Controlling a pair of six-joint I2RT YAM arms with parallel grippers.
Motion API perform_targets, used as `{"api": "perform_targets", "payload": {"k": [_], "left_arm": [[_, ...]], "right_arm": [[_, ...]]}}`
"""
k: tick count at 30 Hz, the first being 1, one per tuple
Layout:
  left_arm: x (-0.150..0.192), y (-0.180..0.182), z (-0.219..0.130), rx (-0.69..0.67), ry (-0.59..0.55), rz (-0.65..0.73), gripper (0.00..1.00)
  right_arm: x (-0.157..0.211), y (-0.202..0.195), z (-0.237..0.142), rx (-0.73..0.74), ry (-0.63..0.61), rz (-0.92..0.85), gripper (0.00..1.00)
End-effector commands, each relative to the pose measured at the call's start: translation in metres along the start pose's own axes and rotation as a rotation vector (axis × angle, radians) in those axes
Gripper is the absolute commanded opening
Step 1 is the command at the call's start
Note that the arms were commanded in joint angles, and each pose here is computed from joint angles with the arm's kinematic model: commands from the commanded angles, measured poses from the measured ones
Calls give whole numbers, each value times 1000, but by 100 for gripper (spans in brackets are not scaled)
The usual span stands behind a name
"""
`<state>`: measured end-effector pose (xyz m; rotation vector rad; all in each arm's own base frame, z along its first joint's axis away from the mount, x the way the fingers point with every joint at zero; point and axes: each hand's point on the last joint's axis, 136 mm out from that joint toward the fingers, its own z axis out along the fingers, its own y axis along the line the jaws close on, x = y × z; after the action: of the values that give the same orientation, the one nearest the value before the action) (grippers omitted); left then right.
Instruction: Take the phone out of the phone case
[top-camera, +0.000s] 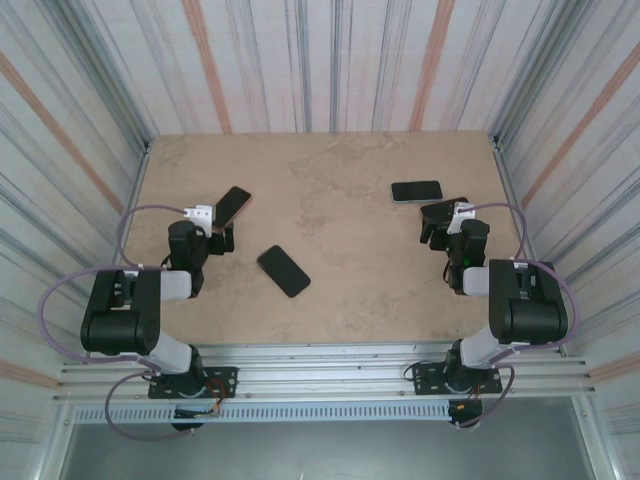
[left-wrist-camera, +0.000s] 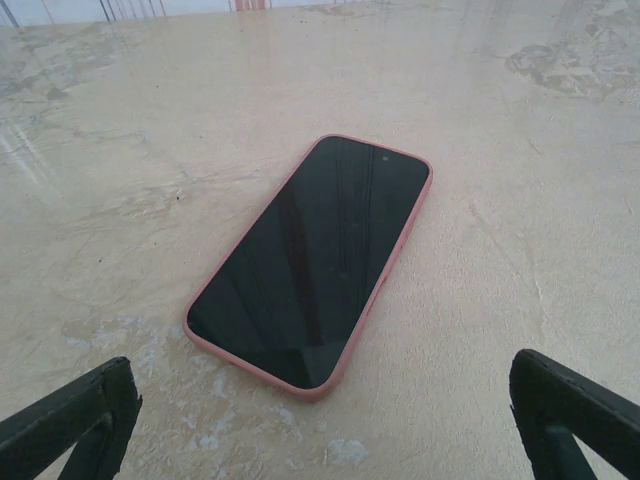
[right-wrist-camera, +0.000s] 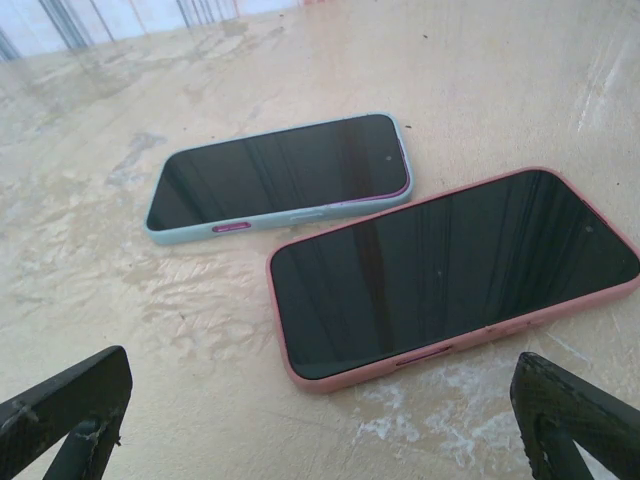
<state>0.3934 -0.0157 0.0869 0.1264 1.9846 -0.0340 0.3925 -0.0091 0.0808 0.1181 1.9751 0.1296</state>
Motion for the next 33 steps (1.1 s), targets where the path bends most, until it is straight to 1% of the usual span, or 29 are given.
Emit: {"api": "perform_targets", "payload": {"k": [1, 23, 25, 28, 31, 33], "left_arm": [[-5, 1, 0, -14, -21, 1, 99], [-5, 1, 0, -6, -22, 0, 99], [-11, -1, -1, 0, -28, 8, 99], [-23, -4, -6, -21, 1, 40, 99], [-39, -12, -14, -4, 22, 66, 99], [-46, -17, -20, 19, 51, 30, 99]], "right_arm": [[-2, -2, 1, 17, -5, -34, 99], [-4, -2, 0, 14, -10, -33, 99], [-10, 2, -2, 1, -10, -43, 99], [-20, 1, -8, 19, -5, -36, 99], [-33, 7, -18, -5, -8, -46, 99], [-42, 12, -25, -23, -11, -33, 99]]}}
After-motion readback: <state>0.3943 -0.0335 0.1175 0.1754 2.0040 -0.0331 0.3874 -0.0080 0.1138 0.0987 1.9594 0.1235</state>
